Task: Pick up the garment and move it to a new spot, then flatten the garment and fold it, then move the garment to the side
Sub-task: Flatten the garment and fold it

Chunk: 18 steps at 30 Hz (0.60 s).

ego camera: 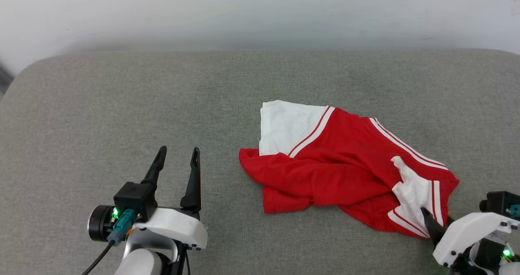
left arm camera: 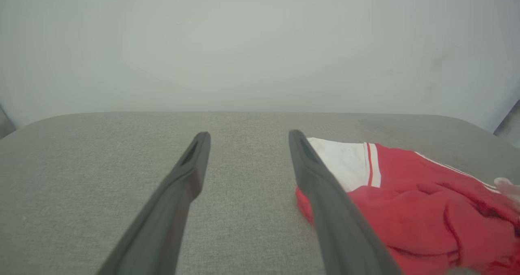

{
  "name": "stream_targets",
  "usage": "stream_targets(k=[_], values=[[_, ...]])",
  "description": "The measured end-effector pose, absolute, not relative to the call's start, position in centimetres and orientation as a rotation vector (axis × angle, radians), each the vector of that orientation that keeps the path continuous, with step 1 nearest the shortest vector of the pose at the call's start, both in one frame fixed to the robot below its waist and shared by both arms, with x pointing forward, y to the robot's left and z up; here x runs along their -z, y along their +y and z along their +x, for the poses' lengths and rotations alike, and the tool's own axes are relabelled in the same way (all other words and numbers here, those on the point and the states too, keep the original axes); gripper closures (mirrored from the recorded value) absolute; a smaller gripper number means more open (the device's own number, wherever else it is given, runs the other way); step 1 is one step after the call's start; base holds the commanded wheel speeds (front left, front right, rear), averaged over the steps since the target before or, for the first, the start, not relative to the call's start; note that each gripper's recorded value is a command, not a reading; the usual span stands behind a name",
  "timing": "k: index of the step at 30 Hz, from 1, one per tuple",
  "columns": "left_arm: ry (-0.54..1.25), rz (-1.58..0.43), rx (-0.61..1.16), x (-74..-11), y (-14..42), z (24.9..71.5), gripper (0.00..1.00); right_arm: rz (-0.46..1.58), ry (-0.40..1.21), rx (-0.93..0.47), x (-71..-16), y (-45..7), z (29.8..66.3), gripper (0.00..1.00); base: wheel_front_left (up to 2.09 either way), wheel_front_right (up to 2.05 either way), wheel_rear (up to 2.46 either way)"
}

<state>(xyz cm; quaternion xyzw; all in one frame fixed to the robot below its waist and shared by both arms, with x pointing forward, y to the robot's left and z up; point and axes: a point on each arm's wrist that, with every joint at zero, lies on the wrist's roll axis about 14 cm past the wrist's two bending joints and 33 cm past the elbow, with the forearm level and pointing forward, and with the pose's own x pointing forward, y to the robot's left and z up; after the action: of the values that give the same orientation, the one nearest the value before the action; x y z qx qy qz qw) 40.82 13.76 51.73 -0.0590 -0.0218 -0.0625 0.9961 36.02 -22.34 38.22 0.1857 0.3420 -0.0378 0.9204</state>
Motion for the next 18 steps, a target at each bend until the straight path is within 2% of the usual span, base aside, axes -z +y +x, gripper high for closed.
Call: stream_targets(k=[6,11,18], values=[[-0.038,-0.117,0.132,-51.8,13.5,40.5,0.0,0.342,0.511,0.07,-40.9,-22.1,37.6,0.0,0.0,0.0,0.0],[-0.04,-0.121,0.128,-51.9,13.6,40.2,0.0,0.25,0.402,-0.01,-44.2,-20.7,39.1,0.0,0.0,0.0,0.0],[-0.028,-0.121,0.125,-51.6,13.7,39.7,0.0,0.053,0.594,-0.218,-44.6,-16.8,38.3,0.0,0.0,0.0,0.0]])
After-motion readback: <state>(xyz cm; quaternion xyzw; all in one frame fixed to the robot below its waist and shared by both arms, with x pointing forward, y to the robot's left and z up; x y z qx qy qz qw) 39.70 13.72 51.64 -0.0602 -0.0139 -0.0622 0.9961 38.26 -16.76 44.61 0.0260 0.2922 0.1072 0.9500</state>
